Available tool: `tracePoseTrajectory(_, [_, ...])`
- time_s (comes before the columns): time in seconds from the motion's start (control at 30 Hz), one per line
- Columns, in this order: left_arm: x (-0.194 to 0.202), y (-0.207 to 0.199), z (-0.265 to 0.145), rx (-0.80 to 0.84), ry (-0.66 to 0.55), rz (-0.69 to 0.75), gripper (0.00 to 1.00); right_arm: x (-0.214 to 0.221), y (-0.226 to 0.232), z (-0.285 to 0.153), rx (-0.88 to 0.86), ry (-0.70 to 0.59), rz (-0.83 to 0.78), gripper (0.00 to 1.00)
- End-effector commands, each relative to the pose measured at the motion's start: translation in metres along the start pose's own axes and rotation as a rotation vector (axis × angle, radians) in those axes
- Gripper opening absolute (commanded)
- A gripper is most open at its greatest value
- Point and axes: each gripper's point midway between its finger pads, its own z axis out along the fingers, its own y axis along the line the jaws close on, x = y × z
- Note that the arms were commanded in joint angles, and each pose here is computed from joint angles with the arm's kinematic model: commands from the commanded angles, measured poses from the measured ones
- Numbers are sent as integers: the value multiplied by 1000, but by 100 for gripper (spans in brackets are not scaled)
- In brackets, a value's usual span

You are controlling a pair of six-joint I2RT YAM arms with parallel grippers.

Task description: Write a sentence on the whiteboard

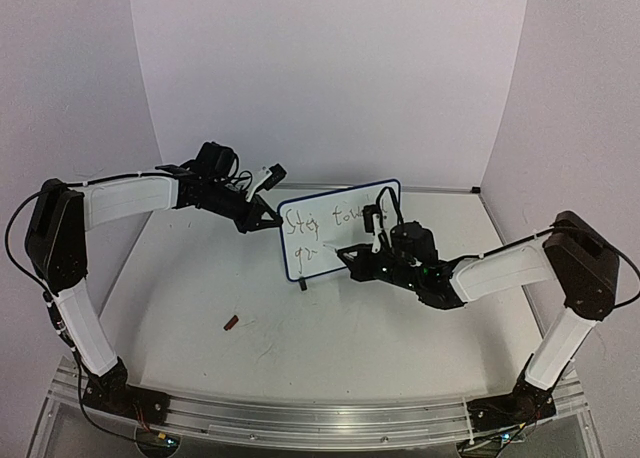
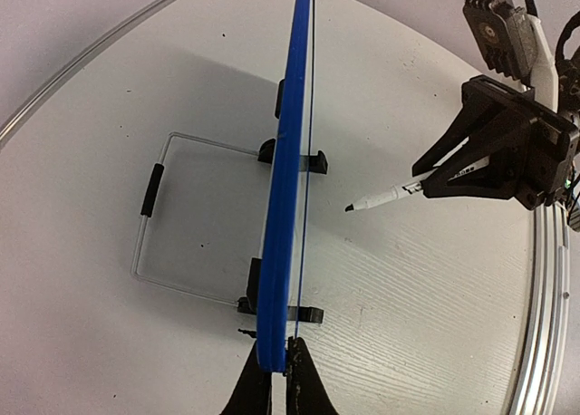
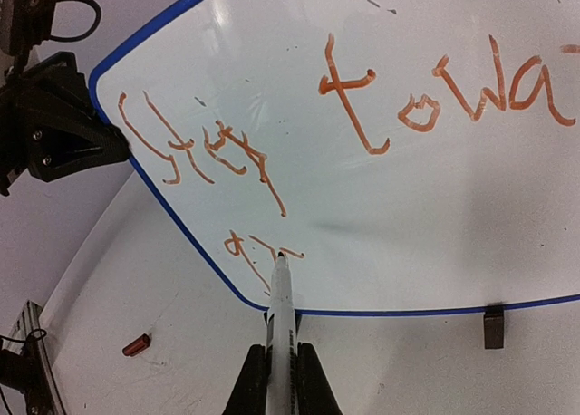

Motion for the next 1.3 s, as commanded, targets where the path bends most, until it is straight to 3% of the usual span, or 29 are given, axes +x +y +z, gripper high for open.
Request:
tracePoseTrajectory(0.0, [35, 5, 10, -20, 127, -34, 0, -12, 11, -6, -49, -23, -25, 0])
tracePoseTrajectory(1.27, [40, 4, 15, -24, 146, -28, 0, -7, -14, 33, -107, 109, -58, 0])
